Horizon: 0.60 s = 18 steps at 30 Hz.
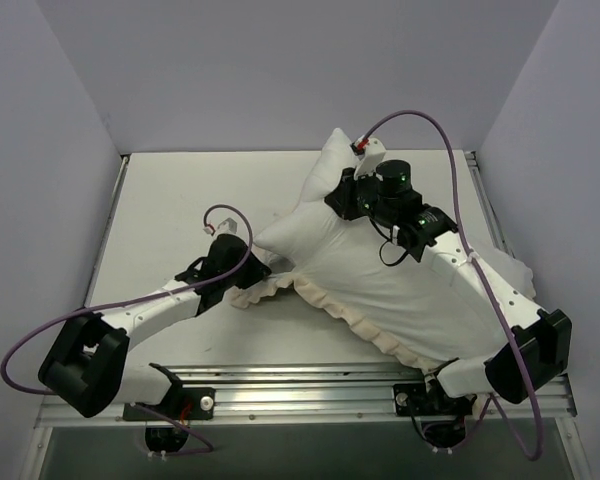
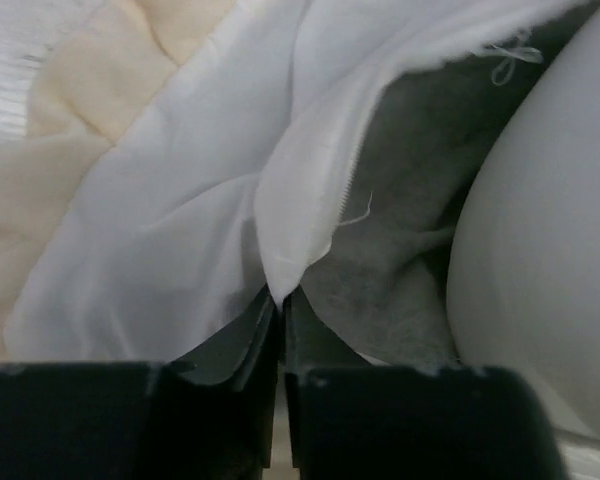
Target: Remove the pillowcase from the pillow
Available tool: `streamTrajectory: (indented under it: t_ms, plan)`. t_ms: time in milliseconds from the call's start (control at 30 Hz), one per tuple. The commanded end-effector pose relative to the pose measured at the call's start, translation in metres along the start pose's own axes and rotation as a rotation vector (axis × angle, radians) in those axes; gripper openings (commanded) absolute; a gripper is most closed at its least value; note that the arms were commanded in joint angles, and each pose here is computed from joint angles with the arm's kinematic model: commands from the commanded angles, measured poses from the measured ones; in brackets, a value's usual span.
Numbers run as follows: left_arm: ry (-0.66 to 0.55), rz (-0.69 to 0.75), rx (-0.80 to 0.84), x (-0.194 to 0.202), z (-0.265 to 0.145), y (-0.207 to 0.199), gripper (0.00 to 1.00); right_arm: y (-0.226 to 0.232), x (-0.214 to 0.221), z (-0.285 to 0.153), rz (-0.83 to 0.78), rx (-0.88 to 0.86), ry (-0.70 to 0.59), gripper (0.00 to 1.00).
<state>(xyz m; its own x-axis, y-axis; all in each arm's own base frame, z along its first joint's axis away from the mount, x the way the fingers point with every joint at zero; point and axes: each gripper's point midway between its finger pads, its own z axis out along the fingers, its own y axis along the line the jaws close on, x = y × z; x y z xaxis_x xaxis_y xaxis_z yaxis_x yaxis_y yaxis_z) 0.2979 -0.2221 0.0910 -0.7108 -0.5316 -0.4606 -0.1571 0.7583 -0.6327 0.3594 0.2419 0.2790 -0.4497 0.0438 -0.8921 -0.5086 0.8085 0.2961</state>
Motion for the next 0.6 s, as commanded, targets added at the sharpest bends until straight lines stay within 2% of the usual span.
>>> streamTrajectory:
  t_ms: [0,67,100,133,167,200,233,367,400,467,567]
  plan:
    - [-0.059,0.079,0.113,0.000,0.003,-0.037,0.17,0.044,-0.096,-0.026,-0.018,-0.186,-0.286,0.00]
    - [-0.072,0.124,0.202,0.010,-0.012,-0.068,0.27,0.053,-0.091,-0.013,-0.017,-0.234,-0.267,0.00]
    - [-0.082,0.130,0.219,0.013,-0.019,-0.072,0.42,0.058,-0.091,-0.009,-0.027,-0.255,-0.263,0.00]
    - [-0.108,0.129,0.279,0.010,-0.038,-0.084,0.52,0.063,-0.086,-0.006,-0.031,-0.273,-0.243,0.00]
    - [-0.112,0.130,0.278,0.014,-0.042,-0.074,0.62,0.071,-0.075,0.006,-0.034,-0.294,-0.204,0.00]
    - [-0.120,0.127,0.291,0.013,-0.052,-0.073,0.76,0.079,-0.072,0.010,-0.060,-0.314,-0.189,0.00]
    - [-0.149,0.116,0.341,0.004,-0.075,-0.080,0.81,0.084,-0.060,0.015,-0.074,-0.323,-0.147,0.00]
    - [-0.128,0.168,0.315,0.009,-0.117,-0.056,0.96,0.111,-0.023,0.039,-0.132,-0.352,-0.043,0.00]
    - [-0.149,0.165,0.356,0.003,-0.136,-0.062,0.97,0.120,-0.015,0.041,-0.142,-0.368,-0.024,0.00]
    - [-0.123,0.195,0.332,0.008,-0.148,-0.051,0.97,0.122,-0.003,0.049,-0.181,-0.361,0.015,0.00]
    - [-0.138,0.207,0.318,0.000,-0.171,-0.047,0.94,0.129,0.005,0.049,-0.230,-0.359,0.057,0.19]
